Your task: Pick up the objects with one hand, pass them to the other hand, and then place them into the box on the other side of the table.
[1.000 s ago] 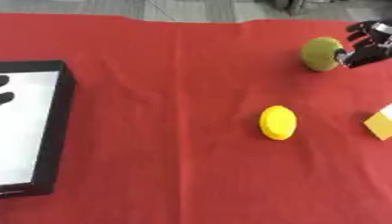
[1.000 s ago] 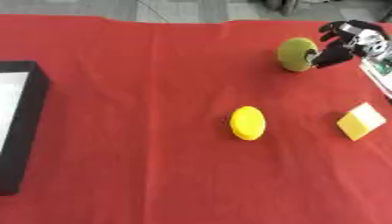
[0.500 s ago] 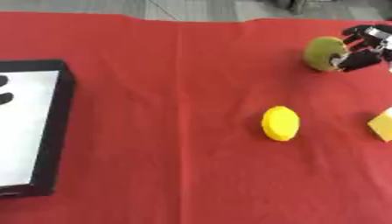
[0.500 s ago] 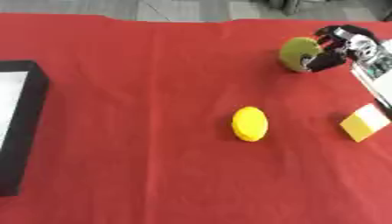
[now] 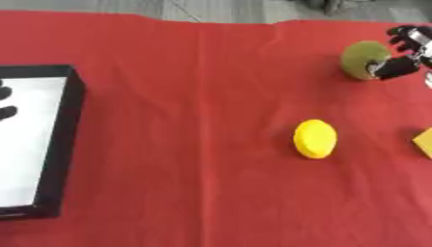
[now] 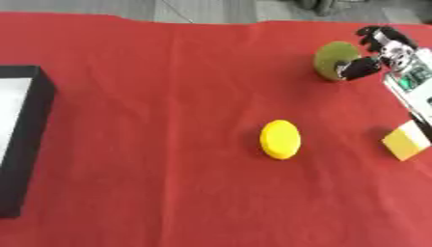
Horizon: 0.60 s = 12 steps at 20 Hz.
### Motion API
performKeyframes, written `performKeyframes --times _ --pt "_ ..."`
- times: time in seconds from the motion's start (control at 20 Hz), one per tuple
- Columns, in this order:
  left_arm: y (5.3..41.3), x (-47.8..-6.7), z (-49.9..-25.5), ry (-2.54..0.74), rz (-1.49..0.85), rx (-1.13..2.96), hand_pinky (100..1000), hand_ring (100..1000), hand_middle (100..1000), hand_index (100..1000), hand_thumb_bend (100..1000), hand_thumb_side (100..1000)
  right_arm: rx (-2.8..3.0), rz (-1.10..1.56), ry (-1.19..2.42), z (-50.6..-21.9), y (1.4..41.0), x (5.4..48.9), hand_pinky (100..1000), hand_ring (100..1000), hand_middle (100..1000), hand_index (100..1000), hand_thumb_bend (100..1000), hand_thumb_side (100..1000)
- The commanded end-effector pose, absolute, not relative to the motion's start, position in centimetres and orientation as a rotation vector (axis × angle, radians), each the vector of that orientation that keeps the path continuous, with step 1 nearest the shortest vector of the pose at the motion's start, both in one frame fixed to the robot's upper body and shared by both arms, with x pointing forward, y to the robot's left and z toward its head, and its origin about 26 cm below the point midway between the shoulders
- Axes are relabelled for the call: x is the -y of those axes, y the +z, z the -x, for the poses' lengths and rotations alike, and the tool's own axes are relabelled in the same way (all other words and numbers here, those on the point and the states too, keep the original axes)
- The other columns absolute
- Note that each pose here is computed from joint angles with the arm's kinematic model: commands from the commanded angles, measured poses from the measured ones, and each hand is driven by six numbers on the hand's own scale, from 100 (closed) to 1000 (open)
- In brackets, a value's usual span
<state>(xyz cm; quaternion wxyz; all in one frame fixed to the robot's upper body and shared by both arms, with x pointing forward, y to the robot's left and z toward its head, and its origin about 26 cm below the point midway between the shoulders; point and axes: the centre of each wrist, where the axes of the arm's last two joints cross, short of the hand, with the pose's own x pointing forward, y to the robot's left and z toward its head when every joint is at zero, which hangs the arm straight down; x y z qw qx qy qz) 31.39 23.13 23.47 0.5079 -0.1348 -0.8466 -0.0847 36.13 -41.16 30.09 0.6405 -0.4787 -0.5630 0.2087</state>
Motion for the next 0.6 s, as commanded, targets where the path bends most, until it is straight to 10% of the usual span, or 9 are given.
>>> performKeyframes --times 0.05,0.6 --pt "24.5 -23.2 -31.0 -0.235 0.317 2.079 817 814 696 693 165 904 1.293 1.138 0.457 -35.8 31.5 41.6 897 913 889 955 189 100" --pt "24.9 -22.8 -31.0 -0.251 0.333 2.09 817 817 697 693 165 904 1.22 1.178 0.395 -36.6 30.1 42.7 895 898 878 951 219 100"
